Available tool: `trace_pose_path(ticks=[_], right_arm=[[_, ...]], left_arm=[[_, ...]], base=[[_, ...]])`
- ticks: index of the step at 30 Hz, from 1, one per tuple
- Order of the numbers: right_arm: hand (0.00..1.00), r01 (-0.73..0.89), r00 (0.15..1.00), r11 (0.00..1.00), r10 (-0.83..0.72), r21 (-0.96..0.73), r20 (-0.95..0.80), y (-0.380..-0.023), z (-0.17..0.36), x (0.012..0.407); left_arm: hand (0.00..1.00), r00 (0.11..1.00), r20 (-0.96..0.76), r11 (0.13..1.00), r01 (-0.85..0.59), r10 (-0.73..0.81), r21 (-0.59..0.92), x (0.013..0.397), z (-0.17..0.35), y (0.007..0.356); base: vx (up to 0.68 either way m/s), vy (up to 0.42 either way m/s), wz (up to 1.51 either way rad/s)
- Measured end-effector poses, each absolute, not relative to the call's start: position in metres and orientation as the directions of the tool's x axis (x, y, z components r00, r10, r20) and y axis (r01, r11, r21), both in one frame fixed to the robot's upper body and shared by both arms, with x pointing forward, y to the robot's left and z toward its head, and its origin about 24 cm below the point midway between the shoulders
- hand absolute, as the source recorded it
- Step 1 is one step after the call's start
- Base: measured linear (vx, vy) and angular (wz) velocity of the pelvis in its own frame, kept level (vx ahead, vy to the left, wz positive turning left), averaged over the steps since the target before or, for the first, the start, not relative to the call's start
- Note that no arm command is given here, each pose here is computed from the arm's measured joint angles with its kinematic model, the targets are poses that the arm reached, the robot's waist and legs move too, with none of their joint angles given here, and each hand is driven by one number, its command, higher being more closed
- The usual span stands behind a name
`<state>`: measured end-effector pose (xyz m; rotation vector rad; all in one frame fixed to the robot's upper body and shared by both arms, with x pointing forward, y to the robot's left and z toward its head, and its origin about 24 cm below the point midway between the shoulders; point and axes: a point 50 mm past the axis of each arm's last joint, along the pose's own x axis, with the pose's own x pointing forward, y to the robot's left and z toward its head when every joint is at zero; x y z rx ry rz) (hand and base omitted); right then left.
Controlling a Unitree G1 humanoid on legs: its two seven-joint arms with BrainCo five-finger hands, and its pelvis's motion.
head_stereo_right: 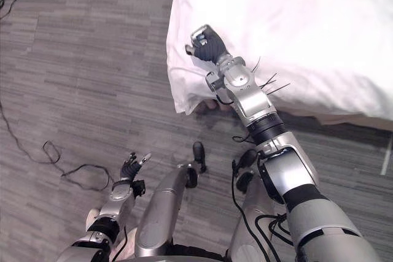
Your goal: Tidy the bed and pick cloth on bed and put in laundry
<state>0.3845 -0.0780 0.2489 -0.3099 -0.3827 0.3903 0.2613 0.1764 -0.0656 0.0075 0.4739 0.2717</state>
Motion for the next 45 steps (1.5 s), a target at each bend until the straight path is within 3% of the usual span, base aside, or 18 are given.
trace_pose_path(ticks=[3, 5, 7, 10, 12, 16, 21, 25, 28, 32, 35, 37, 39, 45], right_arm=[[1.00, -0.355, 0.856, 0.883, 0.439, -0.306, 0.274, -0.072, 0.241, 0.386], [1.00, -0.390, 0.889, 0.880, 0.437, -0.273, 0.139, -0.077, 0.207, 0.395], [1.00, -0.395, 0.919, 0.885, 0.379, -0.248, -0.111, -0.100, 0.143, 0.400], [1.00, -0.403, 0.878, 0.883, 0.298, -0.240, -0.375, -0.138, 0.068, 0.383], [1.00, -0.439, 0.852, 0.870, 0.323, -0.225, -0.412, -0.147, 0.054, 0.375], [1.00, -0.573, 0.811, 0.795, 0.515, -0.199, -0.278, -0.127, 0.054, 0.358], [1.00, -0.714, 0.693, 0.685, 0.721, -0.145, -0.006, -0.073, 0.077, 0.320], [1.00, -0.754, 0.577, 0.626, 0.777, -0.202, 0.253, -0.049, 0.134, 0.303], [1.00, -0.737, 0.541, 0.641, 0.750, -0.214, 0.381, -0.048, 0.167, 0.306], [1.00, -0.645, 0.601, 0.735, 0.657, -0.210, 0.456, -0.066, 0.196, 0.325], [1.00, -0.516, 0.712, 0.841, 0.527, -0.164, 0.464, -0.088, 0.214, 0.357], [1.00, -0.414, 0.774, 0.895, 0.442, -0.167, 0.453, -0.109, 0.231, 0.376], [1.00, -0.252, 0.863, 0.960, 0.279, -0.122, 0.420, -0.153, 0.230, 0.390], [1.00, -0.075, 0.890, 0.996, 0.045, 0.047, 0.454, -0.207, 0.241, 0.389]], left_arm=[[0.00, 0.869, -0.424, 0.965, -0.254, 0.256, 0.060, 0.267, -0.058, 0.175], [0.00, 0.880, -0.406, 0.967, -0.249, 0.247, 0.050, 0.270, -0.053, 0.174], [0.00, 0.888, -0.393, 0.970, -0.240, 0.238, 0.045, 0.271, -0.051, 0.172], [0.00, 0.886, -0.396, 0.969, -0.242, 0.241, 0.048, 0.266, -0.055, 0.173], [0.00, 0.881, -0.410, 0.970, -0.237, 0.235, 0.047, 0.258, -0.061, 0.176], [0.00, 0.881, -0.425, 0.978, -0.204, 0.207, 0.055, 0.250, -0.067, 0.182], [0.00, 0.851, -0.451, 0.963, -0.220, 0.267, 0.156, 0.241, -0.072, 0.215], [0.00, 0.823, -0.503, 0.963, -0.199, 0.266, 0.183, 0.232, -0.082, 0.216], [0.00, 0.802, -0.538, 0.964, -0.179, 0.260, 0.199, 0.225, -0.089, 0.215], [0.00, 0.781, -0.565, 0.962, -0.173, 0.264, 0.210, 0.219, -0.094, 0.216], [0.00, 0.782, -0.568, 0.964, -0.166, 0.257, 0.208, 0.222, -0.094, 0.214], [0.00, 0.786, -0.570, 0.968, -0.148, 0.239, 0.202, 0.230, -0.093, 0.207], [0.00, 0.789, -0.580, 0.977, -0.124, 0.202, 0.172, 0.233, -0.095, 0.192], [0.00, 0.792, -0.580, 0.981, -0.134, 0.190, 0.138, 0.225, -0.097, 0.186]], base=[[-0.06, -0.062, 0.07], [-0.05, -0.067, 0.01], [-0.03, -0.074, 0.04], [0.00, -0.045, 0.01], [0.04, -0.035, -0.18], [0.08, -0.032, -0.45], [0.10, -0.033, -0.30], [0.09, -0.016, -0.25], [0.06, 0.016, -0.09], [-0.02, 0.041, -0.04], [-0.13, 0.038, 0.05], [-0.22, 0.038, 0.19], [-0.14, 0.034, 0.25], [-0.03, -0.010, 0.09]])
